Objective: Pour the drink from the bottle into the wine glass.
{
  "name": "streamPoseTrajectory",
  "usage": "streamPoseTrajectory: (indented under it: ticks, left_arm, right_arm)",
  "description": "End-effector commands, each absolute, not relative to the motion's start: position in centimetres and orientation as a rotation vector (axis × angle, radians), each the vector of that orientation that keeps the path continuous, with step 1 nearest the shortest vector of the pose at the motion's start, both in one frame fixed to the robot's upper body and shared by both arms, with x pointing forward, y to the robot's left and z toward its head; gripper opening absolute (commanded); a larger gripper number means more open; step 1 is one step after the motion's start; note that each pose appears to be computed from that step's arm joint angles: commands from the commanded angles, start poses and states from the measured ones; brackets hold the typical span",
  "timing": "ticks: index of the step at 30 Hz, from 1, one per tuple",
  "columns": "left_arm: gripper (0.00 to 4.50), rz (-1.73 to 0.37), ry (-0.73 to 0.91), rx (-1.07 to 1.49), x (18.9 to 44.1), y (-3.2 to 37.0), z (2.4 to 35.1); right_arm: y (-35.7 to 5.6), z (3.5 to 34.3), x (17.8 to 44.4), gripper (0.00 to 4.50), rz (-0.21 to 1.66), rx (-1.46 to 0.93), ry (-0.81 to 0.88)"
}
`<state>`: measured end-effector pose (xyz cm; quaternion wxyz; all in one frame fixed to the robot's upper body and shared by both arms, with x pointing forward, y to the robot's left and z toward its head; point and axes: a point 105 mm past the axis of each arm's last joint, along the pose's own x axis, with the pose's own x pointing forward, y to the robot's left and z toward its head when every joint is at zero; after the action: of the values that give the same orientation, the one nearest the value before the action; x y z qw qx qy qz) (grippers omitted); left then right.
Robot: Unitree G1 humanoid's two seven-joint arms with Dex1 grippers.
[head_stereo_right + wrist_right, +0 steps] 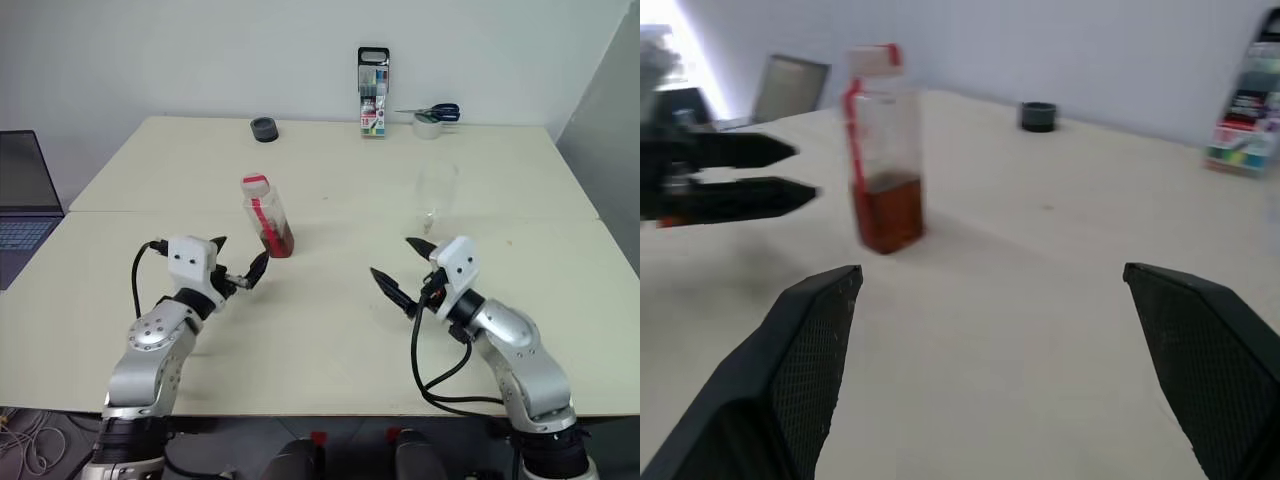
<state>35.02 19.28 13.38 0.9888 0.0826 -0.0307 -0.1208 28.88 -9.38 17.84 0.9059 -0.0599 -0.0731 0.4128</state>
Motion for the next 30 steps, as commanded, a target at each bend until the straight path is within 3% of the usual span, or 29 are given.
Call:
streamPoseTrajectory:
  ticks: [1, 30]
  left_arm:
    - [4.48, -0.208, -0.082, 0.173, 35.9, 18.9, 14.3]
    - [4.48, -0.116, -0.149, 0.160, 41.3, 16.1, 17.4]
  right_arm:
    - [-8.4, 18.8, 27.7, 4.50, 0.961, -0.122, -0.127]
    - [-8.6, 20.5, 28.0, 4.50, 1.032, -0.193, -0.106]
